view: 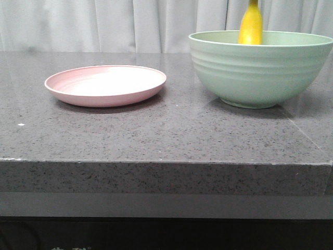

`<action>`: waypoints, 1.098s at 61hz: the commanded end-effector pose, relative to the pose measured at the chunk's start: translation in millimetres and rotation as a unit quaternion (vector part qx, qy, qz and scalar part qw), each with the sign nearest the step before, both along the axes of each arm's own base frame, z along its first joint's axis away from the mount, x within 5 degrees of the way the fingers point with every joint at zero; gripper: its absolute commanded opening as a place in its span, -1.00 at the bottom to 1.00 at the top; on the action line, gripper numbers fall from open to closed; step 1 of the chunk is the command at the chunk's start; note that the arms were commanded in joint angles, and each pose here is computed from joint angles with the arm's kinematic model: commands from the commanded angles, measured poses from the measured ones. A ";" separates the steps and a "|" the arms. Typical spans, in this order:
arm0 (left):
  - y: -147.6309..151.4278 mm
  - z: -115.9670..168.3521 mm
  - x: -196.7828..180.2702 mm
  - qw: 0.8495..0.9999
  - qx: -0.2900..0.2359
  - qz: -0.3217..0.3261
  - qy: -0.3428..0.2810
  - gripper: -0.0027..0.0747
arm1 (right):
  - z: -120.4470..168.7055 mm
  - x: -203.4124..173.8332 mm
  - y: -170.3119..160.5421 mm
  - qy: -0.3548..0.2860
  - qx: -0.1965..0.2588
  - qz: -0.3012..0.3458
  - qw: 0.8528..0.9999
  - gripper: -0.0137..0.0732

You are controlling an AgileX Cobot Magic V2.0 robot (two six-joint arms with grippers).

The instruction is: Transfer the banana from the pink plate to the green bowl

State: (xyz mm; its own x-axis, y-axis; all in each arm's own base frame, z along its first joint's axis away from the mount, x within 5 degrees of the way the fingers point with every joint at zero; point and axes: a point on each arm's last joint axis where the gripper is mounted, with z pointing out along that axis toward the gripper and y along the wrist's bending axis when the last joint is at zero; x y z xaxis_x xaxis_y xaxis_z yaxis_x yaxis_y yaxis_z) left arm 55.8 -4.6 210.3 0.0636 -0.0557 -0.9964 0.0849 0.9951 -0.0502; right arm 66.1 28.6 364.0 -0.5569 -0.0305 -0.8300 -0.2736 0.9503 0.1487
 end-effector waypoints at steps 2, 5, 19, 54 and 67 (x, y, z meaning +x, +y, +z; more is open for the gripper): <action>0.3 8.1 -3.1 0.998 -0.009 -0.001 -0.055 -0.98 | 11.3 2.0 0.3 -0.037 0.013 -0.007 0.999 -0.84; 0.3 8.1 -3.1 0.998 -0.009 -0.001 -0.055 -0.98 | 11.3 2.0 0.3 -0.037 0.013 -0.007 0.999 -0.84; 0.3 8.1 -3.1 0.998 -0.009 -0.001 -0.055 -0.98 | 11.3 2.0 0.3 -0.037 0.013 -0.007 0.999 -0.84; 0.3 8.1 -3.1 0.998 -0.009 -0.001 -0.055 -0.98 | 11.5 2.3 -0.3 -0.040 0.009 -0.009 0.999 -0.84; 0.3 8.1 -3.1 0.998 -0.009 -0.001 -0.055 -0.98 | 9.5 3.1 -9.2 -0.133 -0.010 -0.057 0.989 -0.84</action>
